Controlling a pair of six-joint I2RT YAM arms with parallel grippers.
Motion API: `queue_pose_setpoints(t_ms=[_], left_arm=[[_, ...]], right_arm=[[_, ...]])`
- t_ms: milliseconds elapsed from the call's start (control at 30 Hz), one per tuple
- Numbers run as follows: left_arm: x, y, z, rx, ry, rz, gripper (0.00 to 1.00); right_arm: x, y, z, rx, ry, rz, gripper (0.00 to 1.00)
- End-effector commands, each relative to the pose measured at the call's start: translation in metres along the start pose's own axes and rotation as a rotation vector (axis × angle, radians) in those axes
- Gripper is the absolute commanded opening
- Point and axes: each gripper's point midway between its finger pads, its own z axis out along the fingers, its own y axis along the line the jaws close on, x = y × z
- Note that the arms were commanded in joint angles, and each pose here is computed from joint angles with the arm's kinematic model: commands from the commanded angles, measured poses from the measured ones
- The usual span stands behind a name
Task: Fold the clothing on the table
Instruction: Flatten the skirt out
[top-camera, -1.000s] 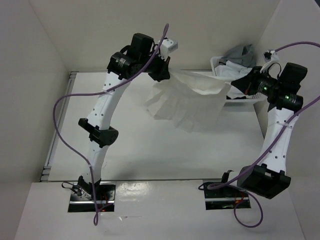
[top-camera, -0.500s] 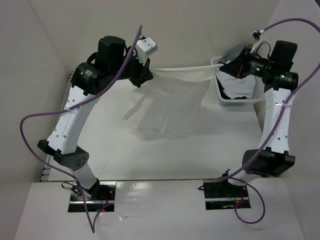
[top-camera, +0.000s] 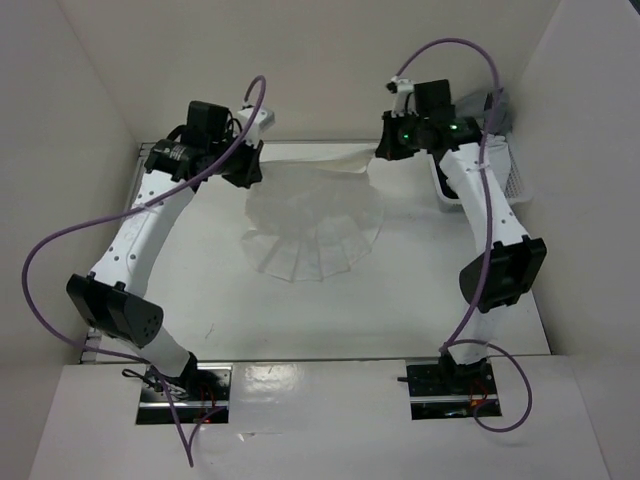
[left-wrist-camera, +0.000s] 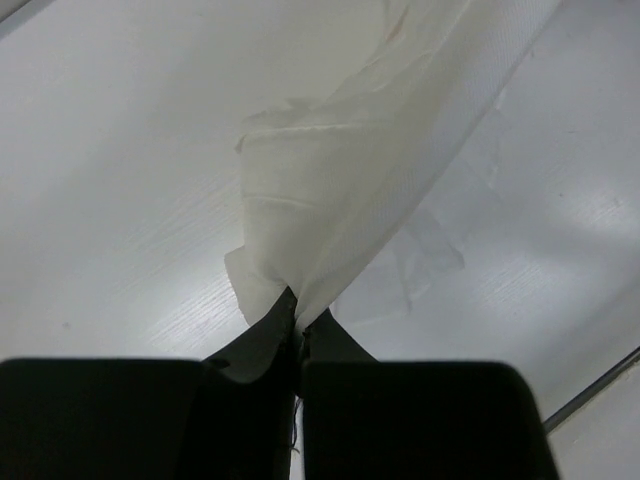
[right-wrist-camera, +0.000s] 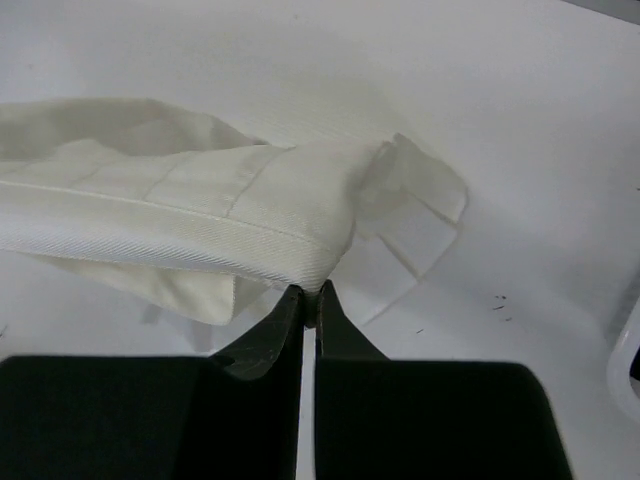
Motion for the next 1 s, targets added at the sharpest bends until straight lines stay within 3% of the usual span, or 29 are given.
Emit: queue_pose_setpoints(t_ms=[0, 200, 400, 533, 633, 667, 800, 967], left_arm=[[-0.01, 0.034, -0.042, -0.135, -0.094, -0.067, 0.0], [0.022, 0.059, -0.043, -0.212, -0.076, -0.176, 0.0], [0.037, 0.06, -0.055, -0.231, -0.074, -0.158, 0.0], [0.037, 0.035, -0.065, -0.109, -0.08, -0.067, 0.0], [0.036, 0.015, -0.077, -0.014, -0.082, -0.009, 0.0], [0.042, 0.008, -0.083, 0.01, -0.066, 0.022, 0.0], [0.05, -0.018, -0.115, 0.077, -0.082, 0.1, 0.0], [0.088, -0.059, -0.141, 0.219, -0.034, 0.143, 0.0]], right_arm=[[-0.026, -0.052, 0.003, 0.382, -0.08, -0.022, 0.0], [0.0, -0.036, -0.001, 0.503, -0.091, 0.003, 0.0], [0.009, -0.013, -0.031, 0.442, -0.121, -0.074, 0.0], [0.001, 0.021, -0.057, 0.265, -0.168, -0.165, 0.0], [0.014, 0.044, -0.066, 0.124, -0.125, -0.243, 0.0], [0.017, 0.064, -0.077, 0.011, -0.127, -0.315, 0.0], [0.043, 0.103, -0.109, -0.229, -0.091, -0.456, 0.0], [0.088, 0.142, -0.159, -0.515, -0.037, -0.602, 0.0]])
